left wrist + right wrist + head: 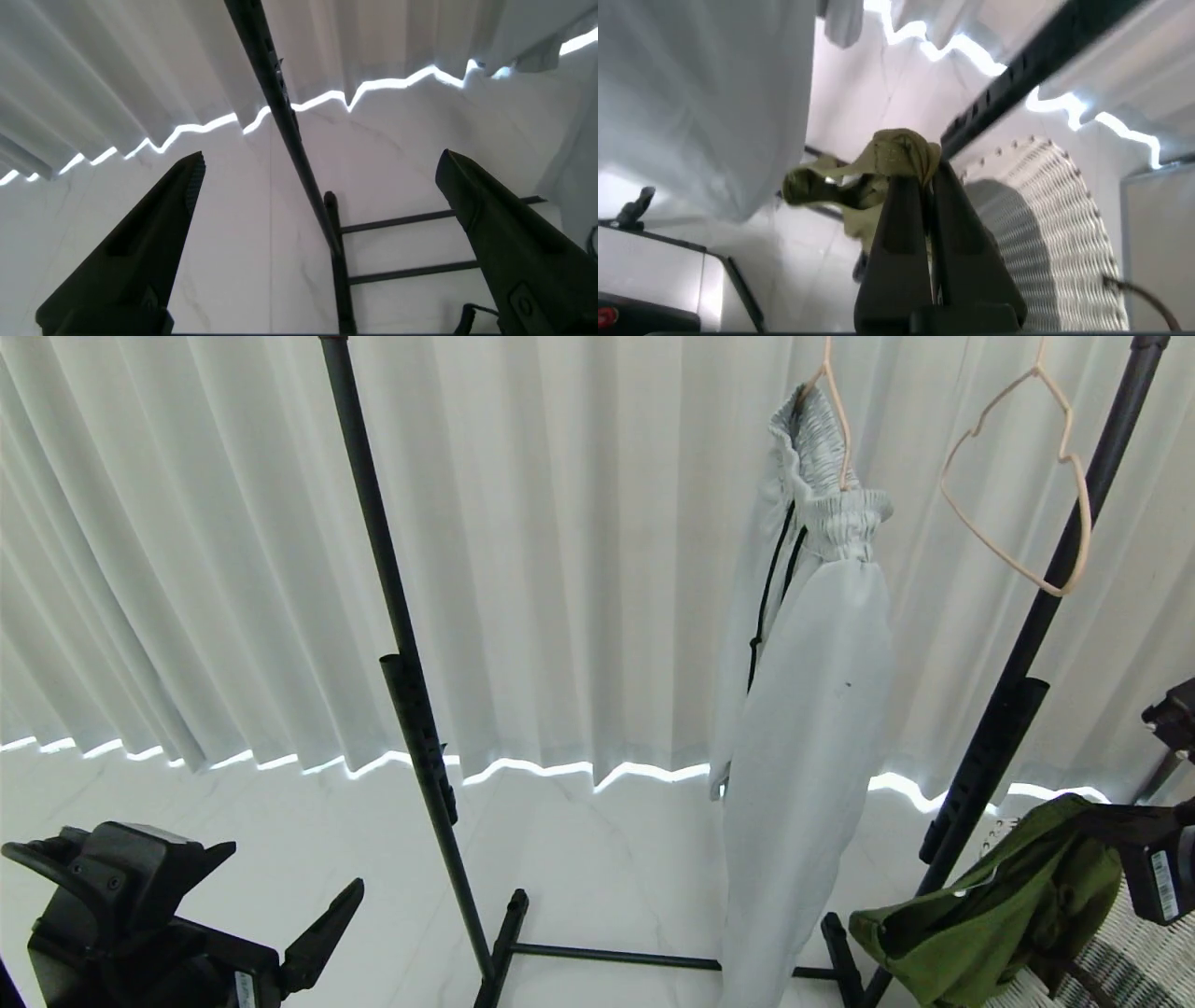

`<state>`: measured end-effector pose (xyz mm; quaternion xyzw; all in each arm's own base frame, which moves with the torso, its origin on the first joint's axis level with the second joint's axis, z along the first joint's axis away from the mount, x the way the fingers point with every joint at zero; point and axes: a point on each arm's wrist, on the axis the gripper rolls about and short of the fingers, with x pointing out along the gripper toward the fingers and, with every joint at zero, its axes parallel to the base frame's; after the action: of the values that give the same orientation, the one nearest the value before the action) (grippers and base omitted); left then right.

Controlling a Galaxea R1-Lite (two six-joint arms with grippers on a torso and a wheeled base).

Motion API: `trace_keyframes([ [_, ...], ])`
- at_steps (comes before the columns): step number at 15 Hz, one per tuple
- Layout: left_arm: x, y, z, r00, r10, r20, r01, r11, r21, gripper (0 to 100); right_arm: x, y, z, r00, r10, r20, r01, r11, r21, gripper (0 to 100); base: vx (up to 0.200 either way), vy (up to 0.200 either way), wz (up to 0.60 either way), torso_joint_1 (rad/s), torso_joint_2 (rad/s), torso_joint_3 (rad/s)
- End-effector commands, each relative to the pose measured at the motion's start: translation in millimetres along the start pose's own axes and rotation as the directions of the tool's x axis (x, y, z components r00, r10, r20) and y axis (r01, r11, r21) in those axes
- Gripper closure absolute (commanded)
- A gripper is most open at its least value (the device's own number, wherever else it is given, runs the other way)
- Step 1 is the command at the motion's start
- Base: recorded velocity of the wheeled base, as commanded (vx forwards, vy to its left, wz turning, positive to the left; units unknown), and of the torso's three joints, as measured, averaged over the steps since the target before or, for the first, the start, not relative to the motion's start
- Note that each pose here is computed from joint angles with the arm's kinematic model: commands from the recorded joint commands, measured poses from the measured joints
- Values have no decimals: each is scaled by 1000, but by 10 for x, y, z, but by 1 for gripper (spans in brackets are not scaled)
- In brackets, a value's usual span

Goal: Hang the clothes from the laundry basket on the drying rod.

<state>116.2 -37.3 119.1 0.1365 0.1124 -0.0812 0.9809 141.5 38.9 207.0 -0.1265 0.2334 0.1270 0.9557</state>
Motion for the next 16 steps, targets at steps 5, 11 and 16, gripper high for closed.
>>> trace_keyframes([
  [5,58,-20,-34,999,-10,-39,10,1000,10,0,13,18,-50,1000,9,-16,-9,1000,-5,100,-120,0,0,0,1,1],
  [11,148,-50,-94,995,-19,-102,21,1000,18,0,20,75,-96,999,39,-28,-40,999,-23,100,0,67,0,2,2,1],
  [16,146,-50,-93,995,-20,-101,22,1000,18,0,35,85,-122,998,40,-39,-41,999,-17,100,0,200,0,3,0,5],
])
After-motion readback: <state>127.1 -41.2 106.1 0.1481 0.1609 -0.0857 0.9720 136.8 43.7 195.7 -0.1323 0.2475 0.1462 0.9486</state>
